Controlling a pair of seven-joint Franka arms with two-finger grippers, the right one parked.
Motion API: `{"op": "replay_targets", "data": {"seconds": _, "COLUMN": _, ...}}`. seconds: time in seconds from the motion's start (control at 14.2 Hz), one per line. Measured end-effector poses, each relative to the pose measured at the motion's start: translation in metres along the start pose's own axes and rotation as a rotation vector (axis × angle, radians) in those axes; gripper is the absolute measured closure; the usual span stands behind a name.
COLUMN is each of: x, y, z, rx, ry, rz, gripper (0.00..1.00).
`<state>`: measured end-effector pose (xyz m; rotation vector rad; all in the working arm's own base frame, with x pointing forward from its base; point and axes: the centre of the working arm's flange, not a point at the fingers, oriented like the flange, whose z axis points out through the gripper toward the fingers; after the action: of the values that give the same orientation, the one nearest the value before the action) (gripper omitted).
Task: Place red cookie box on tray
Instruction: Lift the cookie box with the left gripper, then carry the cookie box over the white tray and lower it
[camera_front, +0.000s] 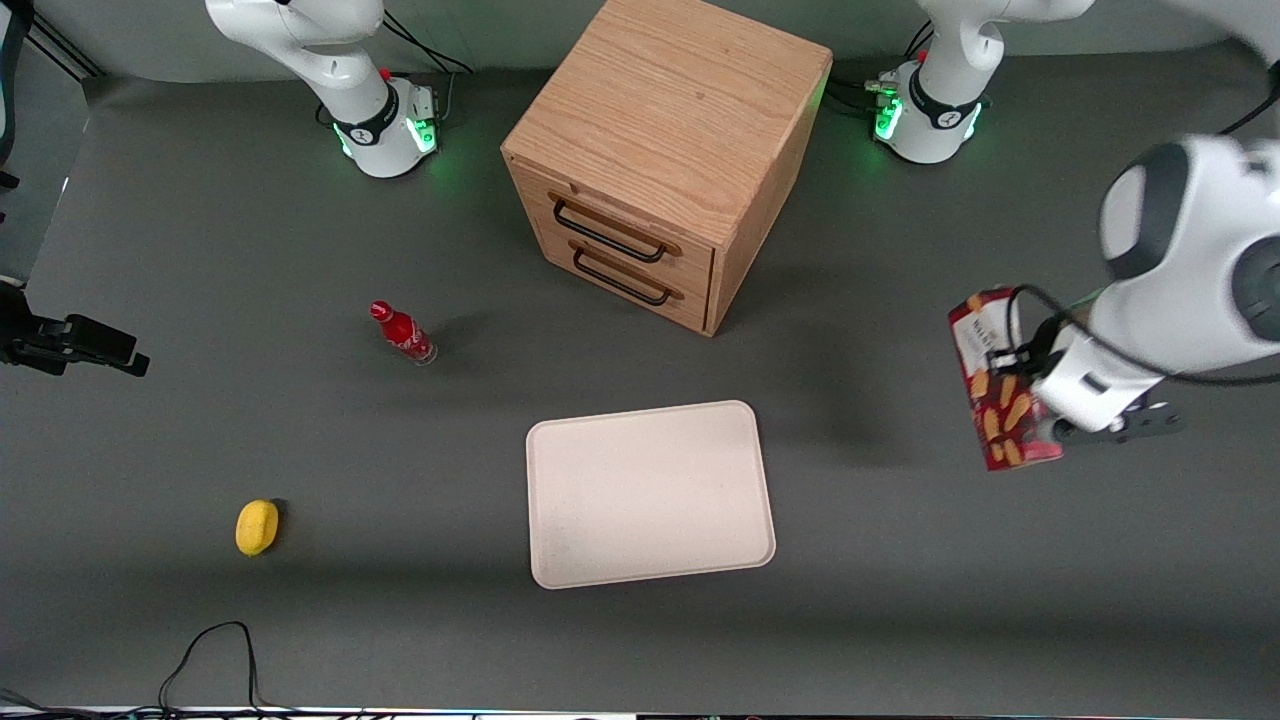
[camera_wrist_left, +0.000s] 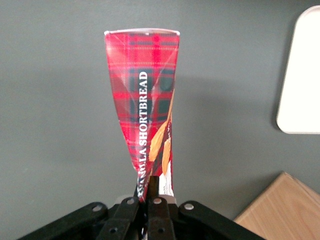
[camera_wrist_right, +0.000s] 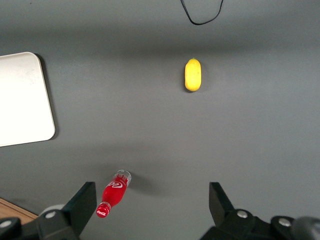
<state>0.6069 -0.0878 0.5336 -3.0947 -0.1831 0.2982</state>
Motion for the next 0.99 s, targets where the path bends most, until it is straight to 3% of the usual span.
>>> {"op": "replay_targets", "data": {"seconds": 0.21, "x": -0.022, "y": -0.005, "z": -0.057, "rx": -0.003, "ry": 0.011, "rz": -0.001, "gripper": 0.97}}
{"op": "replay_targets", "data": {"seconds": 0.49, "x": -0.013, "y": 0.008, "z": -0.061, "rx": -0.016, "ry": 0.032, "rz": -0.071, "gripper": 0.97}}
{"op": "replay_targets", "data": {"seconds": 0.77, "x": 0.011, "y": 0.093, "z": -0.049, "rx": -0.060, "ry": 0.063, "rz": -0.142, "gripper": 0.97}}
{"op": "replay_targets", "data": {"seconds": 0.99, "x": 0.024, "y": 0.177, "z": -0.020, "rx": -0.105, "ry": 0.115, "rz": -0.141, "gripper": 0.97}}
